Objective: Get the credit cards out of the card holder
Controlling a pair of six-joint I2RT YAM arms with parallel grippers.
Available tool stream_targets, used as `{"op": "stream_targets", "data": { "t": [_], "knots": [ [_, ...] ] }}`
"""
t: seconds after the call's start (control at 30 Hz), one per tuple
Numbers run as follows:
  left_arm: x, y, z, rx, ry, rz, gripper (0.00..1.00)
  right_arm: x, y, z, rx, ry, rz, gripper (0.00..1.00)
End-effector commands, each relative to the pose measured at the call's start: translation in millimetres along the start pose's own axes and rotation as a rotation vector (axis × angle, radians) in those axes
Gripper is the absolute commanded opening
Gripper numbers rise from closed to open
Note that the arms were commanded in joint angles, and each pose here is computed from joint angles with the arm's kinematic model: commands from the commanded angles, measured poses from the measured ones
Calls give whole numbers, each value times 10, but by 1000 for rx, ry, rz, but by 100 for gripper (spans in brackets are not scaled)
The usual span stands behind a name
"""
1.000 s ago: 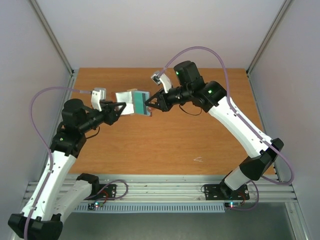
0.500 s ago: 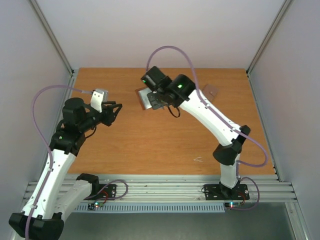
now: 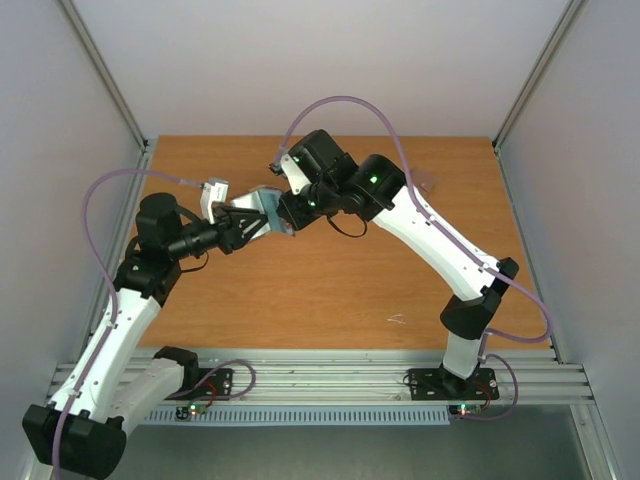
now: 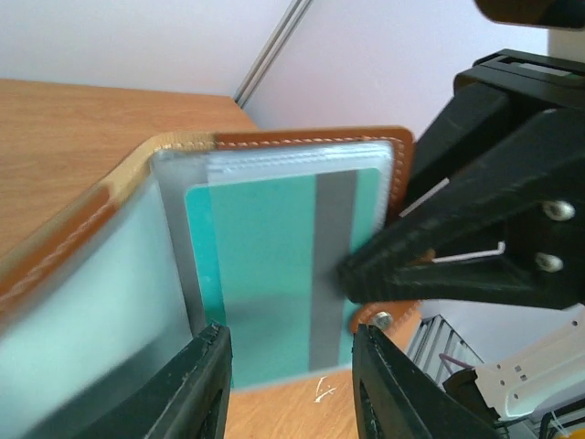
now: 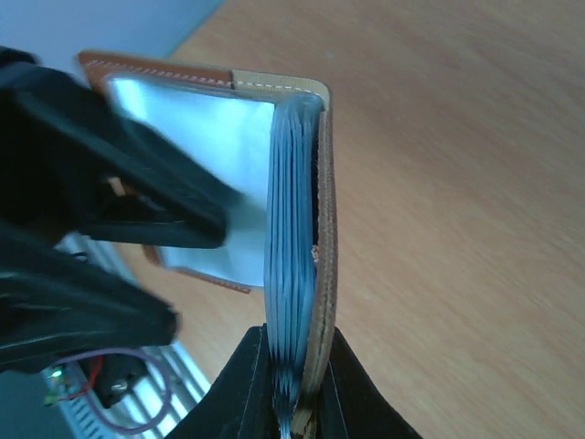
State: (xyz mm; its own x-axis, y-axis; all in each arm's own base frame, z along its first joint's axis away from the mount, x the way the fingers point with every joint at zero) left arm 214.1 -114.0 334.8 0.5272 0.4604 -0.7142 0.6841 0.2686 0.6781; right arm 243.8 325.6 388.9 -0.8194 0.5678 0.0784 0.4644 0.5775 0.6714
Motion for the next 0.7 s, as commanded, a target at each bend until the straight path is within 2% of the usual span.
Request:
{"op": "stream_targets", "data": {
  "t": [0.0, 0.17, 0.5, 0.67],
  "knots": [
    [-9, 66, 5, -31, 4, -29, 36, 199, 133, -191, -140, 199, -78, 1],
    [42, 87, -69, -70, 60, -60, 32, 179, 51, -381, -235, 316, -74, 1],
    [-235, 112, -93, -14, -173, 42, 40, 364, -3, -615, -367, 556, -210, 1],
    [-372, 157, -113, -10, -279, 102, 39, 371, 24, -596, -403, 566, -236, 1]
  ]
}}
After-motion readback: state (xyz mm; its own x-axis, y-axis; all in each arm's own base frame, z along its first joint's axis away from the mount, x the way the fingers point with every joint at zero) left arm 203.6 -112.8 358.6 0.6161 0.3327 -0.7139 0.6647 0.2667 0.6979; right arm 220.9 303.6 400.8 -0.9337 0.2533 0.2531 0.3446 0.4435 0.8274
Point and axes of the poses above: each gripper's point midway between its finger pads, its own z axis out along the fingers, its own x axis along the line the jaws close on, y = z × x, the point moved 8 cm from there along -z, back along the fingers, and after that the axes turned 12 degrees about -z, right-handed, at the moved point
